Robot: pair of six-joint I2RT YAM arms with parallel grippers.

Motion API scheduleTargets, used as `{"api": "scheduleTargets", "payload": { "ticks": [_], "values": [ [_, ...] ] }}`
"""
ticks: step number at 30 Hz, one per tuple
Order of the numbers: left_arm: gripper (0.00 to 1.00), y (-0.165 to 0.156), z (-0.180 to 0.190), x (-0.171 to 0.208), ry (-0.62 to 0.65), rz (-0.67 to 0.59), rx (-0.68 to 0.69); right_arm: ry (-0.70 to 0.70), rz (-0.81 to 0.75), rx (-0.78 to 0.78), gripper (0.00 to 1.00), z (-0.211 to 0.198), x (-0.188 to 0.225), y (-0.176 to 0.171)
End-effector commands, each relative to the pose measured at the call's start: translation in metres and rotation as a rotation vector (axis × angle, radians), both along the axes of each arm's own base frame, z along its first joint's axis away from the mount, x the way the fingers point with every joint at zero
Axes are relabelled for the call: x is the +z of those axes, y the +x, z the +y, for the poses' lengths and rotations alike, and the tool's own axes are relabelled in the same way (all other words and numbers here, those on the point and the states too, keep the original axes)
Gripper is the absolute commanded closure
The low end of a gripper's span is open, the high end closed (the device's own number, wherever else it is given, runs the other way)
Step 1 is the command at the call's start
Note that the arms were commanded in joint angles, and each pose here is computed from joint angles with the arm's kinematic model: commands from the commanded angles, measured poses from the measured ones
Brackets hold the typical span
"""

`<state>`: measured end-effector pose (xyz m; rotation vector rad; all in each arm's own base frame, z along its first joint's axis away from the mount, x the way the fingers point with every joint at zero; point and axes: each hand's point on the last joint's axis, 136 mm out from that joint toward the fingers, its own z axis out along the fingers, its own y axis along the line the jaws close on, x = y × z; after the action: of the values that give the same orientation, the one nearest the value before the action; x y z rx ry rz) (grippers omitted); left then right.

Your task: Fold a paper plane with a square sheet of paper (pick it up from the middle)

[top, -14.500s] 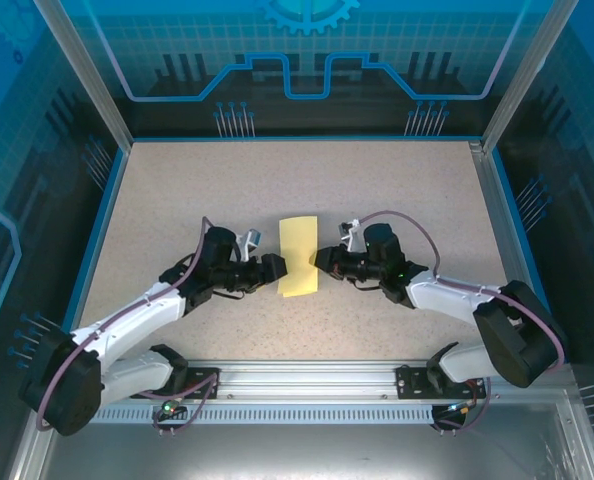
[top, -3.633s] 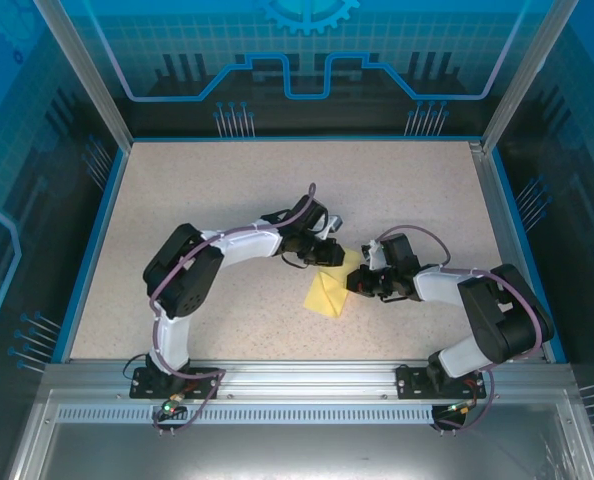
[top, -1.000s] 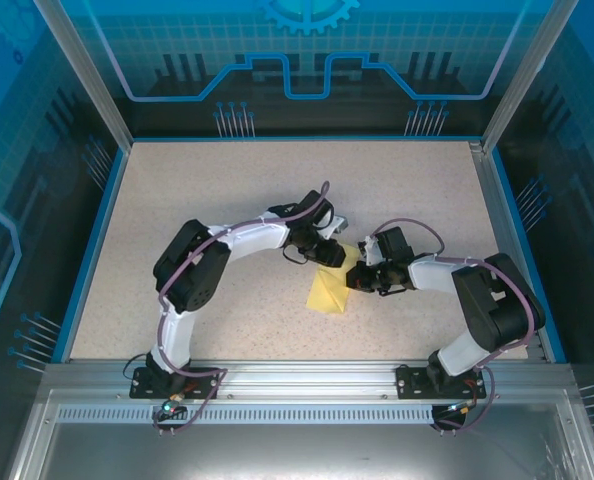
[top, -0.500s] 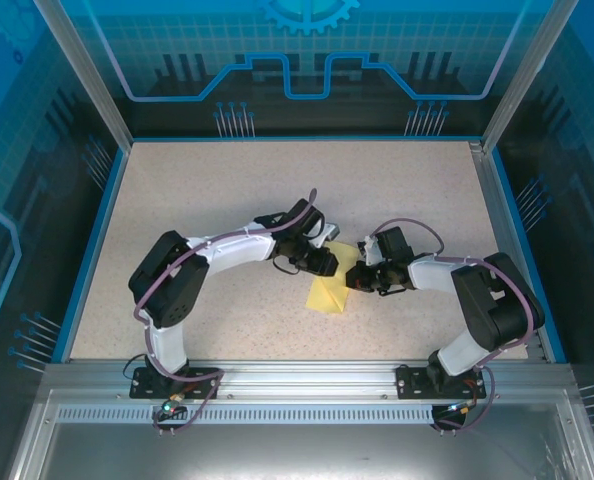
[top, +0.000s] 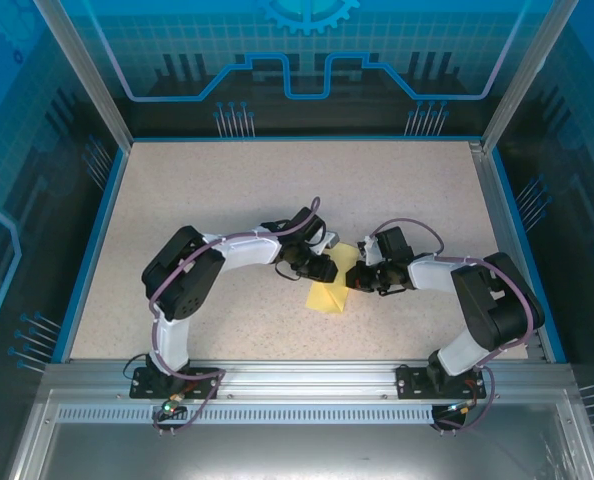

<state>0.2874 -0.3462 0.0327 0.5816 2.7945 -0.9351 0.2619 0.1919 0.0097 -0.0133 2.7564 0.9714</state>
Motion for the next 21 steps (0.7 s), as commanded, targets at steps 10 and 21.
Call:
{"api": "scheduleTargets", "payload": {
  "ticks": [10,21],
  "values": [
    [0.73,-0.01,0.011,-0.03,0.063,0.041,-0.004,-0.086,0.093,-0.006,0.99,-0.016,-0.024,-0.02],
    [0.73,-0.018,0.025,-0.063,0.143,0.073,-0.004,-0.058,0.055,-0.007,0.95,-0.012,-0.006,-0.015]
  ]
}}
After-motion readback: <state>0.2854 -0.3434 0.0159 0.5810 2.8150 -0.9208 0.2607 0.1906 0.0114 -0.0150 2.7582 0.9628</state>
